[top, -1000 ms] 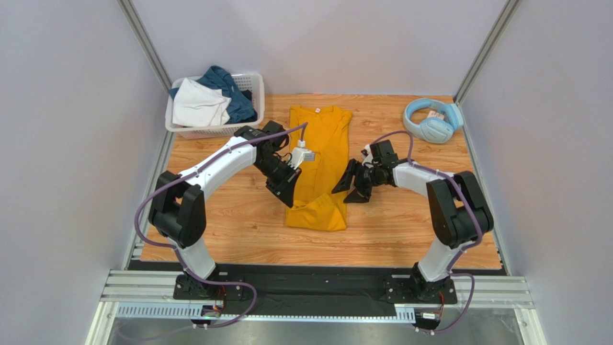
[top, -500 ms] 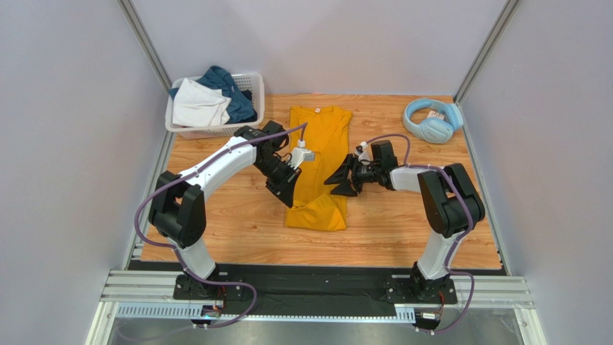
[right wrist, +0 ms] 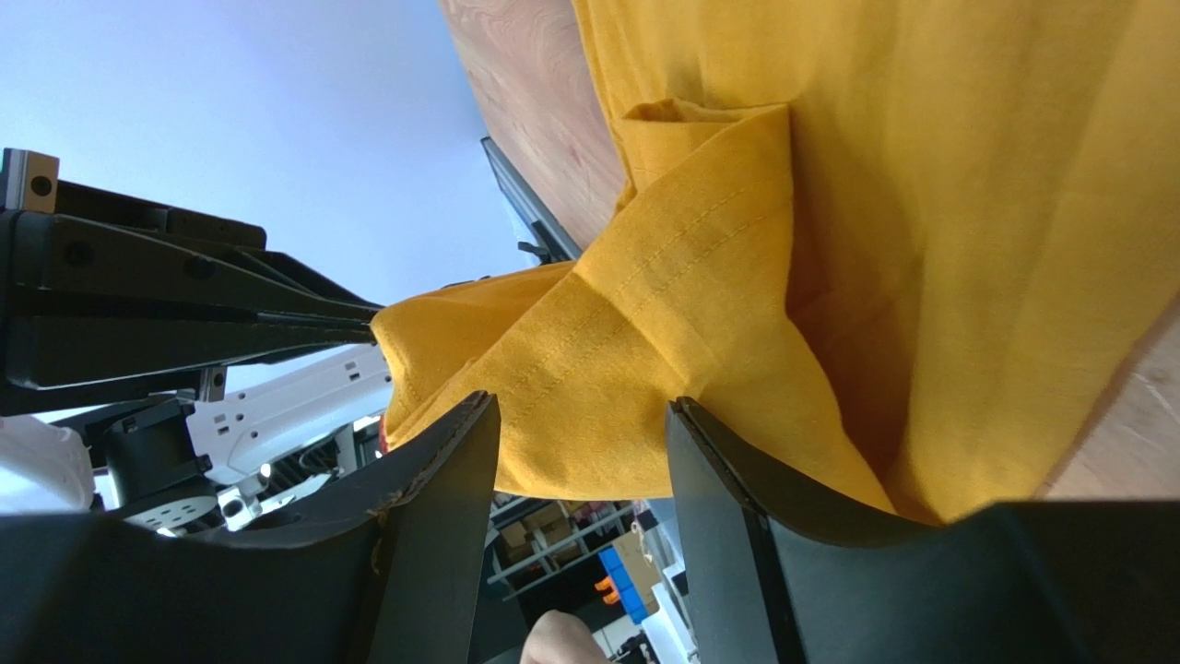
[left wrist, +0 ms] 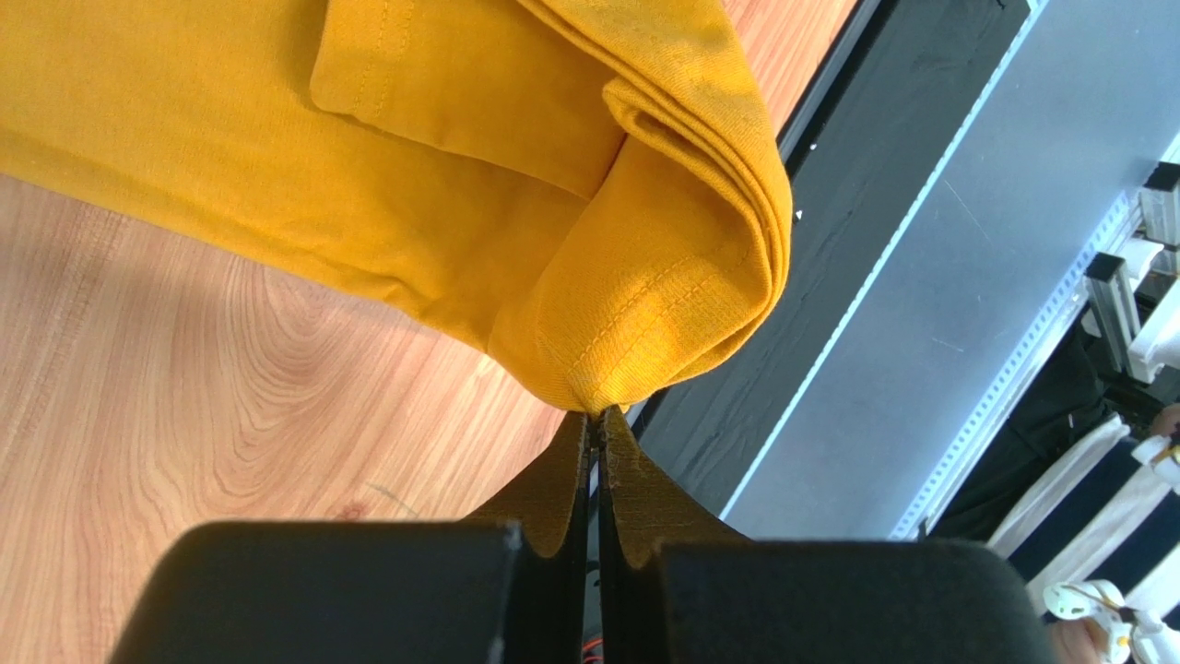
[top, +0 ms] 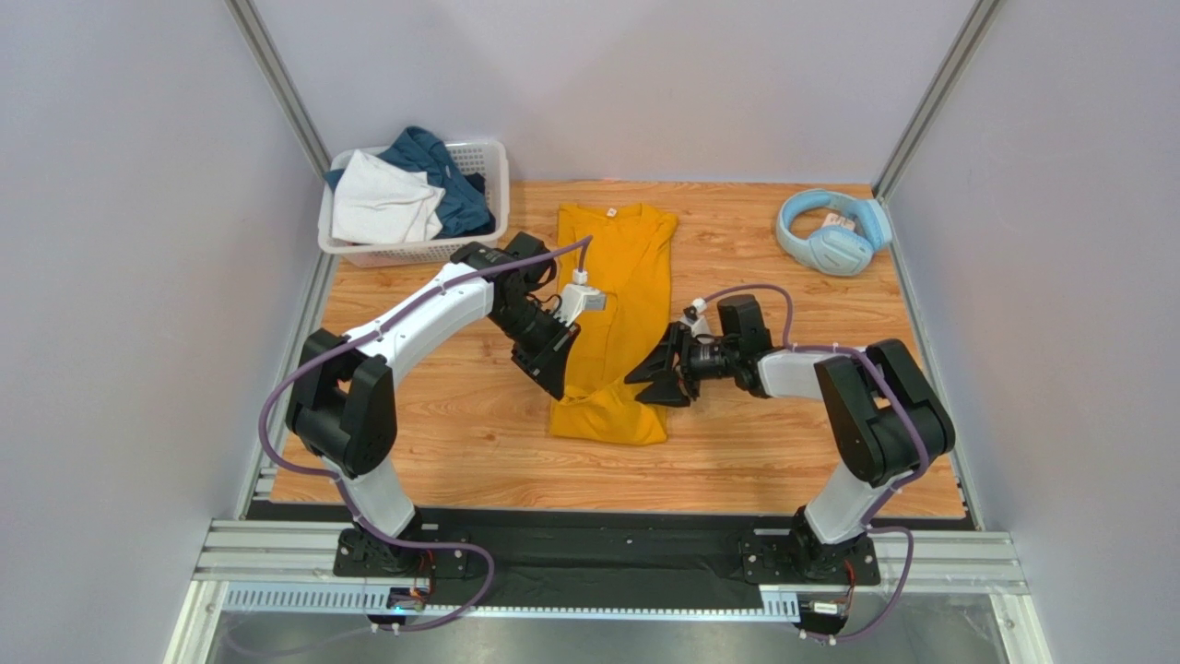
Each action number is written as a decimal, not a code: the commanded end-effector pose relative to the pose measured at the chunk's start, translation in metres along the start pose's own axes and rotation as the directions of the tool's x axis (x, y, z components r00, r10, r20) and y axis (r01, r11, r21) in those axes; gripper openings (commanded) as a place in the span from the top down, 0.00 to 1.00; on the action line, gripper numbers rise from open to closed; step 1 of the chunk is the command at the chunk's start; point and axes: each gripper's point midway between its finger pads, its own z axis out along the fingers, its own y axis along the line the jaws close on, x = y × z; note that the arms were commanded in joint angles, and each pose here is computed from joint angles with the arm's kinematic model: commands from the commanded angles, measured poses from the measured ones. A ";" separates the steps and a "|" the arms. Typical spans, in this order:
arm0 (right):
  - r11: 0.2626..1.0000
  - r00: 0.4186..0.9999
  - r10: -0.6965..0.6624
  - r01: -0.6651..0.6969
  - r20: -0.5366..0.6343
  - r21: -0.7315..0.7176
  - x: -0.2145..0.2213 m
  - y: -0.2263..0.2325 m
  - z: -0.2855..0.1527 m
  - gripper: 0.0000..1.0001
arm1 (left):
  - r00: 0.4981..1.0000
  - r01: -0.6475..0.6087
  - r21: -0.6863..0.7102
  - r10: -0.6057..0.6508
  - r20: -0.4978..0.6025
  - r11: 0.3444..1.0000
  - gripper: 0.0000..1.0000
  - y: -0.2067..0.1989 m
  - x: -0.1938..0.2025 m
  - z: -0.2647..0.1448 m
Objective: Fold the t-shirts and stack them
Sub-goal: Fold the tshirt
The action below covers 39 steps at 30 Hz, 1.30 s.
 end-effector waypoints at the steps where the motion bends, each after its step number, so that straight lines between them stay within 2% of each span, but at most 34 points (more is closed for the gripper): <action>1: 0.997 0.999 -0.049 0.047 -0.024 -0.061 0.005 0.015 0.004 0.47 | 0.997 -0.039 -0.008 0.040 0.062 0.999 1.00 -0.011 -0.014 -0.017; 2: 0.998 0.999 -0.043 0.042 -0.027 -0.040 0.005 0.009 0.005 0.47 | 0.997 -0.042 -0.010 0.043 0.064 0.999 1.00 -0.011 -0.014 -0.018; 3: 0.994 0.994 -0.106 0.106 -0.014 -0.016 0.000 0.006 0.007 0.47 | 0.997 -0.039 -0.008 0.039 0.063 0.999 1.00 -0.011 -0.013 -0.018; 5: 0.995 0.997 -0.058 0.062 -0.046 0.079 0.001 -0.019 0.008 0.48 | 0.997 -0.041 -0.006 0.041 0.066 0.999 1.00 -0.013 -0.013 -0.019; 12: 0.996 0.997 -0.070 0.072 -0.033 0.058 -0.023 -0.021 0.014 0.52 | 0.997 -0.043 -0.007 0.044 0.070 0.999 1.00 -0.014 -0.014 -0.021; 17: 0.994 0.993 -0.112 0.112 0.021 0.019 -0.052 0.009 0.000 0.55 | 0.991 -0.076 -0.049 0.081 0.102 0.996 1.00 -0.014 -0.033 -0.035; 19: 0.990 0.988 -0.137 0.138 0.076 -0.001 -0.064 0.034 -0.023 0.55 | 0.990 -0.075 -0.074 0.083 0.112 0.994 1.00 -0.007 -0.041 -0.039; 21: 0.971 0.959 -0.232 0.237 0.164 -0.012 -0.081 0.072 -0.050 0.53 | 0.986 -0.084 -0.095 0.096 0.138 0.992 1.00 -0.003 -0.056 -0.047; 25: 0.951 0.917 -0.308 0.308 0.252 0.043 -0.090 0.111 -0.087 0.52 | 0.990 -0.042 -0.102 0.055 0.127 0.994 1.00 0.023 -0.075 -0.041; 28: 0.945 0.900 -0.325 0.324 0.291 0.051 -0.090 0.119 -0.097 0.53 | 0.993 -0.017 -0.127 0.032 0.118 0.992 1.00 0.049 -0.086 -0.029; 31: 0.953 0.909 -0.301 0.297 0.287 0.059 -0.089 0.104 -0.093 0.54 | 0.994 0.031 -0.145 -0.015 0.107 0.989 1.00 0.079 -0.092 -0.018; 34: 0.966 0.929 -0.258 0.250 0.266 0.066 -0.086 0.082 -0.085 0.56 | 0.991 0.125 -0.160 -0.115 0.069 0.979 1.00 0.126 -0.088 0.005; 36: 0.970 0.935 -0.245 0.236 0.258 0.066 -0.084 0.073 -0.082 0.56 | 0.982 0.182 -0.181 -0.170 0.078 0.966 1.00 0.149 -0.084 0.003; 39: 0.973 0.942 -0.230 0.219 0.244 0.072 -0.082 0.061 -0.079 0.56 | 0.974 0.217 -0.187 -0.199 0.108 0.958 1.00 0.160 -0.084 -0.004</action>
